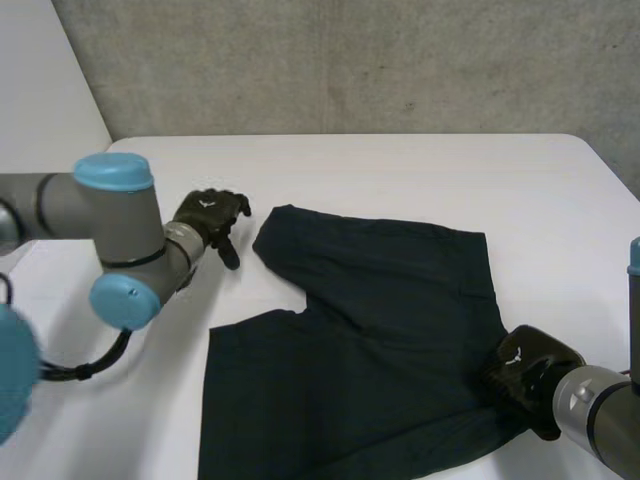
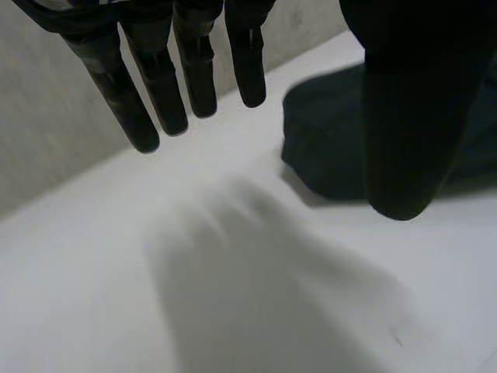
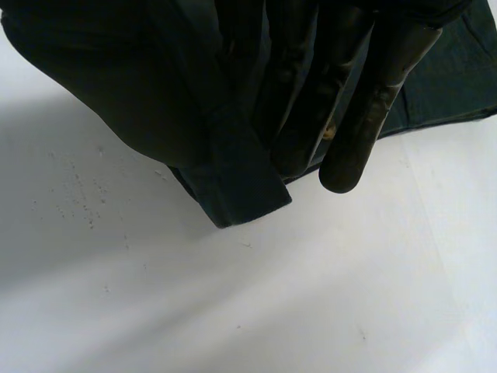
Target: Fold the shorts.
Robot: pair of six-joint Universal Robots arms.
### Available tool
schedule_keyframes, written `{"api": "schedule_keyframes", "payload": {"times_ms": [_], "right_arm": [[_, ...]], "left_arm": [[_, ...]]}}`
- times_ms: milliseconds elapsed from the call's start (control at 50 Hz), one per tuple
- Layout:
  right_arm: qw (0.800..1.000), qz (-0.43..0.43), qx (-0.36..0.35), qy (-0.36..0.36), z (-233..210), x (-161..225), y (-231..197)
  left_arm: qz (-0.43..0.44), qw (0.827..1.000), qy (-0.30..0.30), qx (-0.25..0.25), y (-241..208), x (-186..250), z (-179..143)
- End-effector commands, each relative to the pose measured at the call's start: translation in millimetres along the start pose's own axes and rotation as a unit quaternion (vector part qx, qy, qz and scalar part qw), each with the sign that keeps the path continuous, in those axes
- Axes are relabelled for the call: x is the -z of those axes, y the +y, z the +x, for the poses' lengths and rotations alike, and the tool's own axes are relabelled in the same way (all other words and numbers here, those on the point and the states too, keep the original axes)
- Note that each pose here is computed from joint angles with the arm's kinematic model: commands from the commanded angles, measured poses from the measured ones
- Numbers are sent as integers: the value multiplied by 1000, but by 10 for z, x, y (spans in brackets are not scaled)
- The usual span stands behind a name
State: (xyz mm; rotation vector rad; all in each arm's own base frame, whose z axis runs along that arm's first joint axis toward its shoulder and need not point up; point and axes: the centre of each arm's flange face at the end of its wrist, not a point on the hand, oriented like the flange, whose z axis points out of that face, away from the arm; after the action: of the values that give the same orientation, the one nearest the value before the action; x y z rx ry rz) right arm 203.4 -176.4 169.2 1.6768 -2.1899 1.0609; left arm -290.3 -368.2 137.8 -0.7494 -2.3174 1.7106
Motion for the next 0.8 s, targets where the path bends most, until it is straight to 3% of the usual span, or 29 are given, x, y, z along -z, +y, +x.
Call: {"api": "schedule_keyframes", "payload": {"times_ms": [20, 160, 360, 540, 680, 800], "right_arm": [[1000, 2, 0, 4, -13, -22, 14], [1000, 6, 0, 10, -7, -53, 15], [1000, 1, -2, 3, -45, -69, 43], [1000, 0, -1, 1, -55, -80, 51], [1000, -1, 0, -1, -68, -111, 57], [1000, -6, 0, -9, -105, -117, 79]], "left_arm": [[-34, 997, 49, 50, 124, -222, 85], [-10, 995, 64, 76, 15, -284, 110], [3, 996, 56, 68, 5, -379, 201], [92, 994, -17, 63, -893, 63, 18], [137, 989, 17, 53, -1201, 374, 155], [132, 989, 41, 43, -962, 207, 377]]}}
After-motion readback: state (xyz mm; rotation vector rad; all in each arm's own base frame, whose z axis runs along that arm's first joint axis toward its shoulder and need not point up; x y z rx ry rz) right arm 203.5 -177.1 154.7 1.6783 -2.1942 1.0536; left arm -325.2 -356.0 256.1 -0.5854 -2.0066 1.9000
